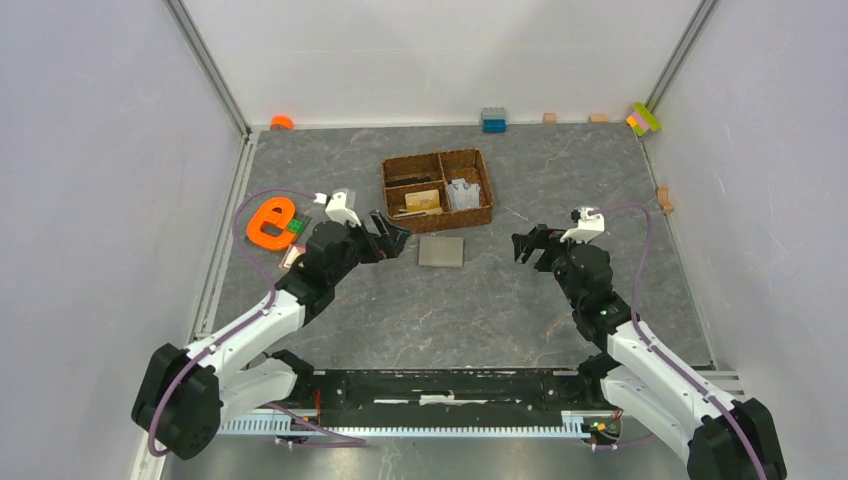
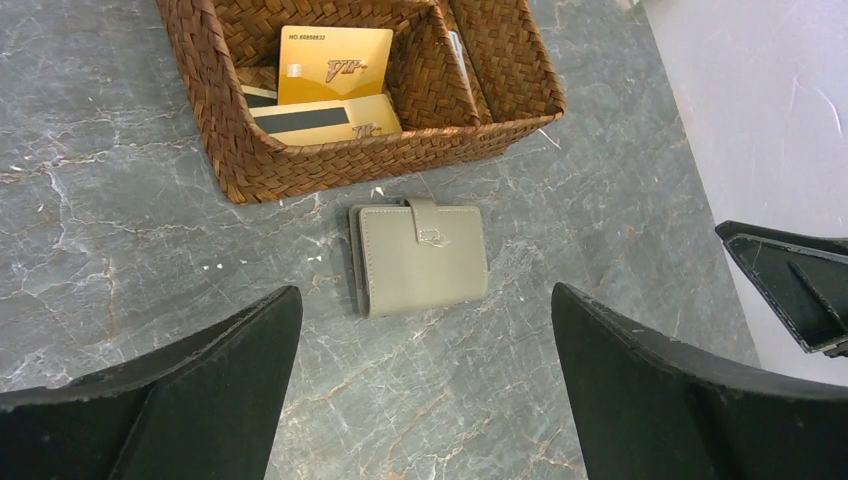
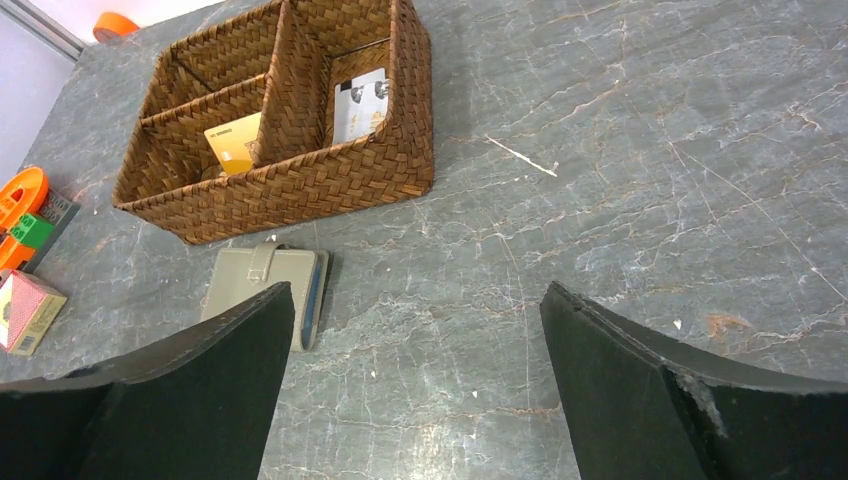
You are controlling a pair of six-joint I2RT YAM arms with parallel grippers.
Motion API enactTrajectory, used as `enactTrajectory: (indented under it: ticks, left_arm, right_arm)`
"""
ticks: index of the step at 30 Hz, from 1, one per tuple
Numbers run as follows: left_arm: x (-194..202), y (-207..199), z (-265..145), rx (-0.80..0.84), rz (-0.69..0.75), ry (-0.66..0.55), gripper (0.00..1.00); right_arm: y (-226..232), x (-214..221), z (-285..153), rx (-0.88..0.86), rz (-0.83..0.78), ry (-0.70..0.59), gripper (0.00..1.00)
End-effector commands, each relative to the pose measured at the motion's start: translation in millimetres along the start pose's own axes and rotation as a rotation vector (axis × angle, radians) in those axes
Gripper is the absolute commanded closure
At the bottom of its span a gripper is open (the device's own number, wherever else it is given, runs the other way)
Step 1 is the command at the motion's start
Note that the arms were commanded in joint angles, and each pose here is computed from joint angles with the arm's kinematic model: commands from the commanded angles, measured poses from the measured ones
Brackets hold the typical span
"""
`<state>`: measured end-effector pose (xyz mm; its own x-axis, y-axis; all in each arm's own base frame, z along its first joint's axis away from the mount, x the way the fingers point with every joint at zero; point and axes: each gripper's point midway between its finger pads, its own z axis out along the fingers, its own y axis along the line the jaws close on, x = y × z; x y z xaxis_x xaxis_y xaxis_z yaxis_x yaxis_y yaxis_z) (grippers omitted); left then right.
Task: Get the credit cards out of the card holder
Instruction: Pick up the card holder from the center of the board.
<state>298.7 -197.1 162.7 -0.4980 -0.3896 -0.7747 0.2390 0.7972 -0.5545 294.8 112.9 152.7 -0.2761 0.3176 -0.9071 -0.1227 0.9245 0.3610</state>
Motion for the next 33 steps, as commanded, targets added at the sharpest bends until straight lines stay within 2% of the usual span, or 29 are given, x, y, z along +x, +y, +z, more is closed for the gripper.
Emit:
enactTrajectory:
  ticks: [1,5,9,13,15,22,33]
  left_arm:
    - [-15,-13,-1,0.056,0.002,-0.059,0.00]
    - [-1,-7,7,0.046,0.000,-0.018,0.00]
    - [6,2,15,0.001,0.011,0.019,0.00]
    - [24,1,34,0.005,0.018,0.127,0.00]
    - [37,15,45,-0.065,0.004,0.193,0.01]
    - [67,24,68,-0.075,0.012,0.315,0.03]
    - [105,11,87,0.032,-0.020,0.509,0.30]
  right_arm:
    - [13,-21,2,-0.036,0.002,-0.042,0.03]
    - [15,-15,5,-0.053,0.001,-0.018,0.03]
    - [39,-3,8,-0.195,-0.033,0.036,0.03]
    - [54,13,13,-0.277,-0.046,0.120,0.03]
    - [56,21,16,-0.289,-0.048,0.157,0.03]
    - [59,34,20,-0.310,-0.042,0.213,0.02]
    - [62,42,21,-0.326,-0.030,0.248,0.01]
